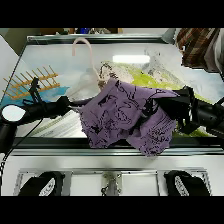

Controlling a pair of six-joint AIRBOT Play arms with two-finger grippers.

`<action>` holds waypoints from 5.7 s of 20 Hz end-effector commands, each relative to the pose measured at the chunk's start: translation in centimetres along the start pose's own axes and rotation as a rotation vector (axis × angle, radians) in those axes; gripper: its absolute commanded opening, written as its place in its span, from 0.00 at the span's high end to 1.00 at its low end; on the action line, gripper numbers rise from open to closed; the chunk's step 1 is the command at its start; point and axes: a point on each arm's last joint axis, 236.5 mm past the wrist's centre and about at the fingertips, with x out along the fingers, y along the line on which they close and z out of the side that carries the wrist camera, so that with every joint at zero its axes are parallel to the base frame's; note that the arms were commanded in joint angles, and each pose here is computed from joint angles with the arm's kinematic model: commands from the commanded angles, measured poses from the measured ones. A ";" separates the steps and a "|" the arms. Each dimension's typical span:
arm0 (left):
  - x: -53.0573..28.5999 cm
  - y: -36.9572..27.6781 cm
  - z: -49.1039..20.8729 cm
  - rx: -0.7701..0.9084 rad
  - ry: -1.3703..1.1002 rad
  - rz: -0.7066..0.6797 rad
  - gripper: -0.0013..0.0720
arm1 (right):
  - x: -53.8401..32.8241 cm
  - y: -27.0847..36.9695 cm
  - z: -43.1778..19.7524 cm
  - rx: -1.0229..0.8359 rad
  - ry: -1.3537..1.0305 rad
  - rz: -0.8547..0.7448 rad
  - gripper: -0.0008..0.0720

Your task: Fold the clothes and pants, and hang the long-sleeved shirts on hangers.

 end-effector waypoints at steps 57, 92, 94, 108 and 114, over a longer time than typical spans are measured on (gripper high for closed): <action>-11.9 -16.9 -2.7 0.621 0.064 -0.125 0.96 | -0.6 -3.6 1.5 0.014 -0.060 -0.155 0.96; -13.2 -12.9 2.1 0.482 -0.212 -0.094 0.96 | -22.6 -11.6 18.5 -0.601 -0.511 -1.256 0.96; -12.4 -12.6 2.3 0.471 -0.193 -0.086 0.96 | -25.8 -10.6 19.1 -0.672 -0.504 -1.403 0.96; -9.4 -12.9 1.6 0.407 -0.078 -0.140 0.96 | -32.3 -10.8 28.4 -0.782 -0.550 -1.675 0.96; -9.4 -12.9 1.7 0.408 -0.082 -0.140 0.96 | -32.7 -10.1 33.1 -0.839 -0.611 -1.682 0.96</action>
